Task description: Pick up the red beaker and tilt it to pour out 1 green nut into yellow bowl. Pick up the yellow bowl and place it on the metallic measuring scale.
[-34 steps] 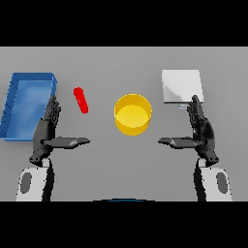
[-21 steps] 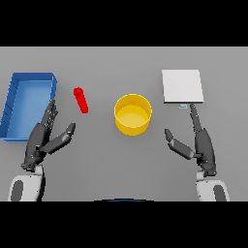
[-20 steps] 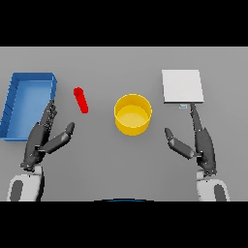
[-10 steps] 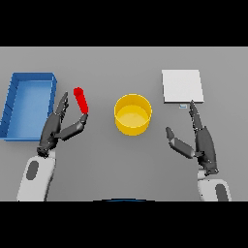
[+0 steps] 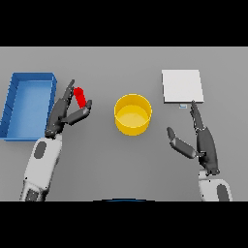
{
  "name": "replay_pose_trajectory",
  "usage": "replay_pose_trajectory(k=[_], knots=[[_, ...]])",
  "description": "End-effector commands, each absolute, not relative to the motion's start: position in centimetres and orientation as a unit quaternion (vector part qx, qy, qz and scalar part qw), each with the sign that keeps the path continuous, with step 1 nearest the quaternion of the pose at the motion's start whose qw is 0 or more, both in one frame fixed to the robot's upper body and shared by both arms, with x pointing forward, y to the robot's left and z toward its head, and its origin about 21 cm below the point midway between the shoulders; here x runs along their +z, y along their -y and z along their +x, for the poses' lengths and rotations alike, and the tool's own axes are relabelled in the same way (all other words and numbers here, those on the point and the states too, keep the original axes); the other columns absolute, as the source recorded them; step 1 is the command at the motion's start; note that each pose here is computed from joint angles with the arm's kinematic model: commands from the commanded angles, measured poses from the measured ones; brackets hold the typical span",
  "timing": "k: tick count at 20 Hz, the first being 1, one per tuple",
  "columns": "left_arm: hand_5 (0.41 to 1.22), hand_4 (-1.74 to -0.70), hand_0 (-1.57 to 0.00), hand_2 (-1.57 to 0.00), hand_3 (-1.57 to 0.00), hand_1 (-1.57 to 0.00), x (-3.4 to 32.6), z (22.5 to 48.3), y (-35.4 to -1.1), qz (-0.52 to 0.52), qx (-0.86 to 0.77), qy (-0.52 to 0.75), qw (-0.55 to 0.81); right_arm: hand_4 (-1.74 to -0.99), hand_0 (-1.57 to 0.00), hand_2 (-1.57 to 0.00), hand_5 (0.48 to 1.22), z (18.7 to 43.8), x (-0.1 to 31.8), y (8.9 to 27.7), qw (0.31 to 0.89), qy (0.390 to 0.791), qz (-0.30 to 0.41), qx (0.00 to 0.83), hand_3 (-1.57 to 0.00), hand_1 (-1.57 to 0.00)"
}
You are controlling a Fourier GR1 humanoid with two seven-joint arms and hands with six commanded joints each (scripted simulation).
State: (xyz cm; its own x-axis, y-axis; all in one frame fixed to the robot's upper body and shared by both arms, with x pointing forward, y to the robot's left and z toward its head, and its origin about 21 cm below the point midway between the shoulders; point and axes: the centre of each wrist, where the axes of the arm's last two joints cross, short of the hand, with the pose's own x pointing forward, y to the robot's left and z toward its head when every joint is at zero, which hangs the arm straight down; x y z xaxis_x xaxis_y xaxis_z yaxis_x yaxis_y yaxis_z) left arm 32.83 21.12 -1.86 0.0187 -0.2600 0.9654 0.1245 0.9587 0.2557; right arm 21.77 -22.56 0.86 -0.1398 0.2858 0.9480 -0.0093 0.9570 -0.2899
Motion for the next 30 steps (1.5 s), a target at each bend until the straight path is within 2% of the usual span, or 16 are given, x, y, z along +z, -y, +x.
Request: replay_pose_trajectory(k=[1,5,8,14,15,16,17,18,19,21,22,24,26,30], knots=[[0.689,-1.30,0.00,0.00,0.00,0.00,-1.9,33.1,-21.0,0.047,-0.138,0.687,0.711,-1.270,0.00,0.00,0.642,22.0,0.8,22.6,0.654,0.743,-0.093,0.110,0.00,0.00],[0.684,-1.29,0.00,0.00,0.00,0.00,-1.7,34.4,-20.5,0.049,-0.146,0.681,0.716,-1.269,0.00,0.00,0.643,21.9,0.9,22.2,0.652,0.745,-0.089,0.110,0.00,0.00],[0.683,-1.29,0.00,0.00,0.00,0.00,-2.1,35.0,-20.1,0.044,-0.149,0.678,0.718,-1.265,0.00,0.00,0.638,21.8,0.6,22.7,0.654,0.743,-0.087,0.108,0.00,0.00],[0.704,-1.35,0.00,0.00,0.00,0.00,-2.6,36.1,-19.4,0.028,-0.125,0.691,0.712,-1.261,0.00,0.00,0.641,21.8,1.0,22.5,0.653,0.743,-0.096,0.111,0.00,0.00],[0.724,-1.38,0.00,-0.07,-0.03,-0.03,-2.6,36.2,-19.2,0.024,-0.115,0.697,0.708,-1.259,0.00,0.00,0.642,21.6,0.9,22.7,0.652,0.743,-0.096,0.113,0.00,0.00],[0.750,-1.41,-0.12,-0.18,-0.12,-0.15,-2.6,36.5,-19.3,0.024,-0.106,0.698,0.708,-1.260,0.00,0.00,0.642,21.6,0.8,22.8,0.654,0.742,-0.094,0.113,0.00,0.00],[0.783,-1.45,-0.29,-0.36,-0.29,-0.33,-2.8,36.4,-19.2,0.021,-0.095,0.698,0.709,-1.258,0.00,0.00,0.644,21.6,0.7,23.1,0.655,0.740,-0.098,0.112,0.00,0.00],[0.871,-1.45,-0.44,-0.52,-0.55,-0.48,-2.7,36.6,-18.7,0.027,-0.091,0.691,0.717,-1.257,0.00,0.00,0.645,21.8,0.7,22.9,0.655,0.741,-0.099,0.108,0.00,0.00],[0.941,-1.50,-0.66,-0.73,-0.72,-0.70,-2.6,36.7,-18.9,0.036,-0.094,0.690,0.717,-1.255,0.00,0.00,0.644,21.9,0.7,23.1,0.656,0.740,-0.102,0.106,0.00,0.00],[1.042,-1.57,-0.99,-1.03,-0.93,-1.01,-2.7,36.9,-18.9,0.040,-0.106,0.691,0.714,-1.254,0.00,0.00,0.645,21.5,0.7,23.0,0.653,0.744,-0.097,0.107,0.00,0.00],[1.078,-1.60,-1.11,-1.14,-0.97,-1.12,-2.6,37.0,-18.7,0.039,-0.115,0.692,0.712,-1.252,0.00,0.00,0.644,21.6,0.8,23.0,0.653,0.744,-0.098,0.106,0.00,0.00],[1.129,-1.54,-1.27,-1.30,-1.19,-1.29,-2.5,37.1,-18.4,0.041,-0.128,0.687,0.714,-1.254,0.00,0.00,0.644,21.9,0.7,22.9,0.659,0.739,-0.095,0.104,0.00,0.00],[1.162,-1.51,-1.38,-1.40,-1.33,-1.39,-2.4,37.0,-17.8,0.039,-0.127,0.683,0.718,-1.257,0.00,0.00,0.645,21.3,0.7,22.7,0.651,0.746,-0.095,0.105,0.00,0.00],[1.132,-1.64,-1.49,-1.50,-1.47,-1.50,-2.0,36.9,-18.0,0.036,-0.088,0.710,0.698,-1.262,0.00,0.00,0.646,21.3,0.8,22.7,0.652,0.745,-0.096,0.103,0.00,0.00]])
